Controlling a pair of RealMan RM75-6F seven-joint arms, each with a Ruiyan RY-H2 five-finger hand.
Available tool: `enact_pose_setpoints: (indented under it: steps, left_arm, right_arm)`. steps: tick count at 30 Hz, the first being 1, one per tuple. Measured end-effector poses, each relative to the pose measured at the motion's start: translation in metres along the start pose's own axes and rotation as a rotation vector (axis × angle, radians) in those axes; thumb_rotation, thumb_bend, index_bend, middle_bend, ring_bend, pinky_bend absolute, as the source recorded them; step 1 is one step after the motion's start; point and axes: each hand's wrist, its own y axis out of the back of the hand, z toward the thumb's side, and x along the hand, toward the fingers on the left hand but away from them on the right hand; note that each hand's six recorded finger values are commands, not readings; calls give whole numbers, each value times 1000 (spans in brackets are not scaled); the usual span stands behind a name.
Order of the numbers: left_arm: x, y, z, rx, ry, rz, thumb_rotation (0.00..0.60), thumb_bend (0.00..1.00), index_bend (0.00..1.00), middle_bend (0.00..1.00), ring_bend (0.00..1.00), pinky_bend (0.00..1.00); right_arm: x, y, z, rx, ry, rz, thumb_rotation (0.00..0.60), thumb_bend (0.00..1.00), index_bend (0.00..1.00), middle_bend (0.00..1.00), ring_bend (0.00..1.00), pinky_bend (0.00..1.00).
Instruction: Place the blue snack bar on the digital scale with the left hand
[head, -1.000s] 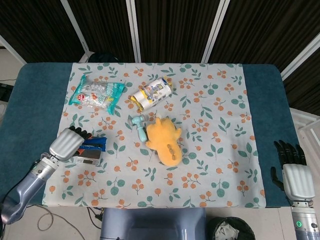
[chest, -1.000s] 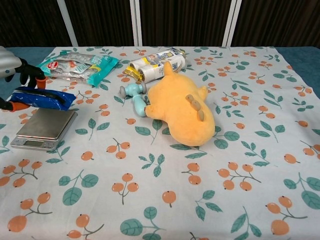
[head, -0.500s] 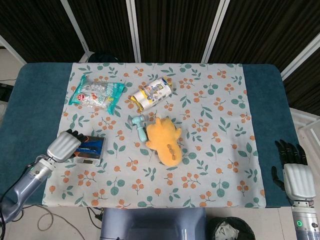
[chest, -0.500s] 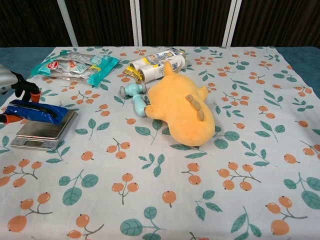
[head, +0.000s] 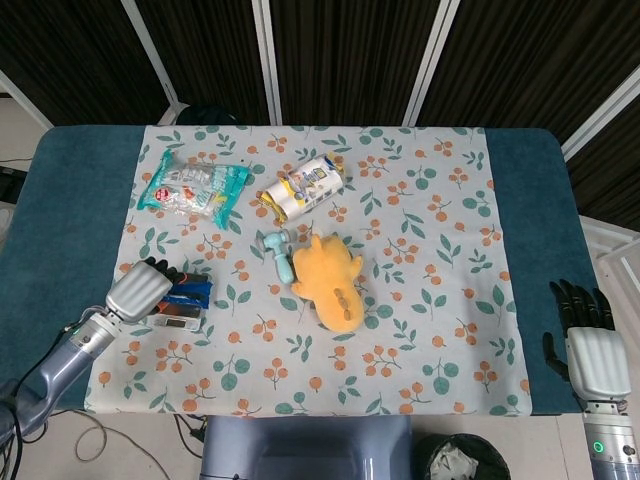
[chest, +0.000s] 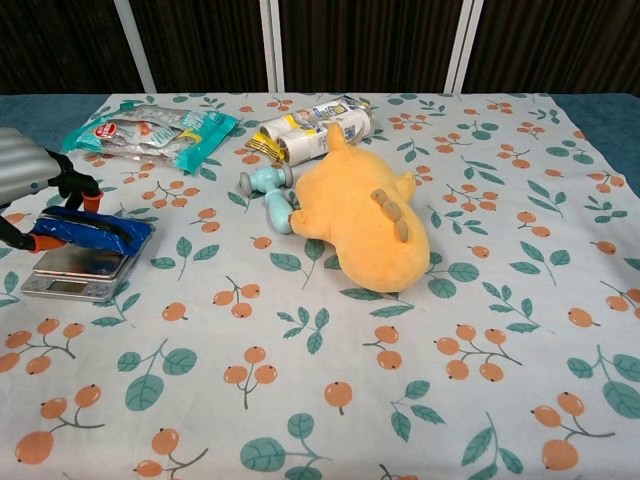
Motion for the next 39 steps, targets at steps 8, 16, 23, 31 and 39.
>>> enact_pose_setpoints:
  steps: [8, 16, 23, 31, 39]
  left_arm:
    - [-4, 0, -10, 14, 14, -45, 600, 249, 326, 380, 251, 328]
    - [-7, 1, -13, 35, 21, -78, 600, 189, 251, 256, 134, 230]
    - [-11, 12, -14, 18, 39, -64, 600, 133, 191, 184, 74, 220]
    - [-32, 37, -13, -13, 88, -19, 600, 133, 190, 185, 74, 204]
    - [-76, 77, -25, -106, 198, 97, 600, 134, 121, 129, 34, 162]
  right_arm:
    - [0, -1, 1, -13, 1, 9, 600, 587, 4, 92, 91, 0]
    - [0, -2, 1, -13, 1, 14, 600, 587, 4, 92, 91, 0]
    - [-1, -1, 0, 0, -3, 6, 600, 588, 4, 92, 91, 0]
    - [0, 0, 1, -3, 0, 0, 600, 587, 4, 92, 92, 0]
    - [0, 2, 1, -1, 3, -2, 600, 587, 4, 92, 91, 0]
